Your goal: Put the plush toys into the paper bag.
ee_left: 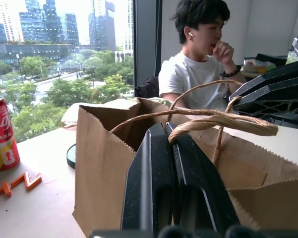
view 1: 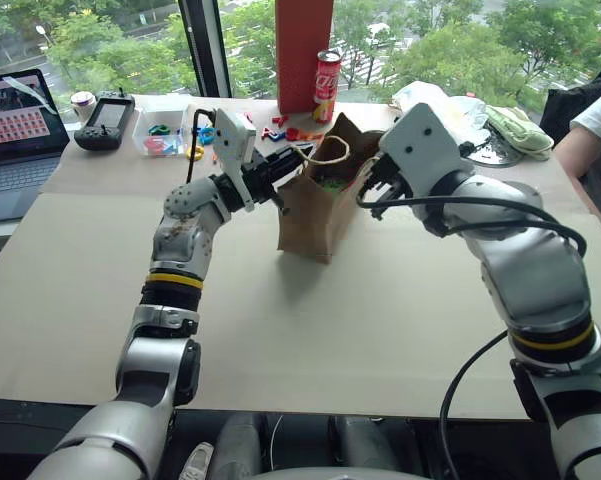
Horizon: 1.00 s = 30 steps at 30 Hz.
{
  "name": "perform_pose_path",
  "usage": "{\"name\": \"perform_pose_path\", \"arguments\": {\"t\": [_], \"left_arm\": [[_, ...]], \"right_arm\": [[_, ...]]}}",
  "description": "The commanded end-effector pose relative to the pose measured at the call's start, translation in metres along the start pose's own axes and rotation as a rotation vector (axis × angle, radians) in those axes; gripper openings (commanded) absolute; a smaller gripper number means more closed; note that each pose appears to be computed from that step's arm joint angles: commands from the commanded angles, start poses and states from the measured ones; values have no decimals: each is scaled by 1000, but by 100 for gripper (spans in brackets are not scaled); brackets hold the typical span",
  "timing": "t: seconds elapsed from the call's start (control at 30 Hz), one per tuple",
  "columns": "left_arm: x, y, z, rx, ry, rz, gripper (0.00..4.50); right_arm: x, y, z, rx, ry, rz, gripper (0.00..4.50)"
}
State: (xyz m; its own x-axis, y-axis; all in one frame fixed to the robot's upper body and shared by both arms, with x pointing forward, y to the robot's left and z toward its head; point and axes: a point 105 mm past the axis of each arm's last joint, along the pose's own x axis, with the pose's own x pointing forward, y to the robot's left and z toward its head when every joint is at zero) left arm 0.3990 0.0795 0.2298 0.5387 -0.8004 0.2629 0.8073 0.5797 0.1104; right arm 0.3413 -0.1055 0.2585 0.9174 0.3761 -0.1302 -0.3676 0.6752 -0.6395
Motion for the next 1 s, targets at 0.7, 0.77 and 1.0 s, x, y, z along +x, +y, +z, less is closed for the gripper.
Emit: {"name": "perform_pose_path", "arguments": {"t": [0.7, 0.77, 1.0], "left_arm": [[-17, 2, 21, -122, -37, 18, 275], [-21, -1, 24, -144, -32, -4, 349], [-46, 2, 25, -196, 12, -4, 379]], "right_arm": [[-5, 4, 13, 147, -81, 40, 378], [-11, -2, 14, 161, -99, 47, 445], [-45, -2, 17, 204, -172, 215, 450]]}}
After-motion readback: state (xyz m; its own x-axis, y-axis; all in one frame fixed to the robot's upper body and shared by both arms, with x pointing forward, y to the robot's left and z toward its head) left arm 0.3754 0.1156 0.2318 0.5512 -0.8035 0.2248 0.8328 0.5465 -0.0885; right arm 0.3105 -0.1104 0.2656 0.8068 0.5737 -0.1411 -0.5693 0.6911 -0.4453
